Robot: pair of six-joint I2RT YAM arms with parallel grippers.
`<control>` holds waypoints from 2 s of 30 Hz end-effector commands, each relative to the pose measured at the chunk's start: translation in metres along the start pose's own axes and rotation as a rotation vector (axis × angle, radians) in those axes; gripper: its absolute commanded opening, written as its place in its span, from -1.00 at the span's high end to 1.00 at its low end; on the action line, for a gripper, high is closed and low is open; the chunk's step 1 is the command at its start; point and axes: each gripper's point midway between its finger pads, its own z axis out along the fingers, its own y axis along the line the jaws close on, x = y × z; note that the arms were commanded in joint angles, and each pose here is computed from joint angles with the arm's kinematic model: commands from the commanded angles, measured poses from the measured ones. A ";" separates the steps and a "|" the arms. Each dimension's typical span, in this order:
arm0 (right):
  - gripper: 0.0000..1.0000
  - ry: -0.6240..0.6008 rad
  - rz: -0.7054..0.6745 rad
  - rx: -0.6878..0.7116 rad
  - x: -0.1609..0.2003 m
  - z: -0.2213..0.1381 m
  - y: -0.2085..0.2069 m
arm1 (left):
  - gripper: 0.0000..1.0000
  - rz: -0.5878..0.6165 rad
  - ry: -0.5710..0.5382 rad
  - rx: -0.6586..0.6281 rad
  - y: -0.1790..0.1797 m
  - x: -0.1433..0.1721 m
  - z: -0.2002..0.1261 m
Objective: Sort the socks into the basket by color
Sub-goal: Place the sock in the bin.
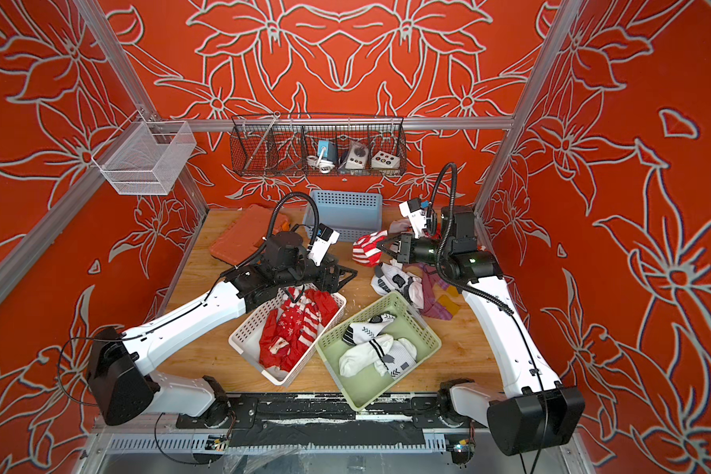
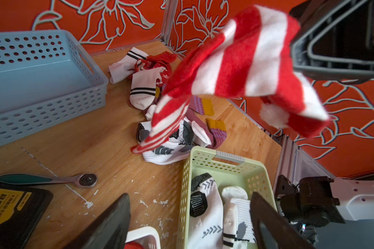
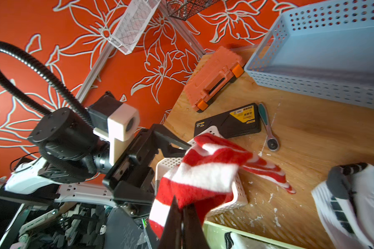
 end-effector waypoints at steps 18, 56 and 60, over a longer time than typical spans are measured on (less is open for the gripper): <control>1.00 0.055 -0.034 -0.217 0.008 0.004 0.050 | -0.46 0.107 -0.195 -0.044 0.005 -0.059 0.009; -0.96 0.024 0.189 0.489 -0.045 0.031 -0.170 | 1.00 -0.527 0.411 -0.541 0.058 0.154 -0.134; -0.96 0.024 0.216 0.507 -0.046 0.030 -0.190 | 1.00 -0.611 0.479 -0.606 0.069 0.183 -0.139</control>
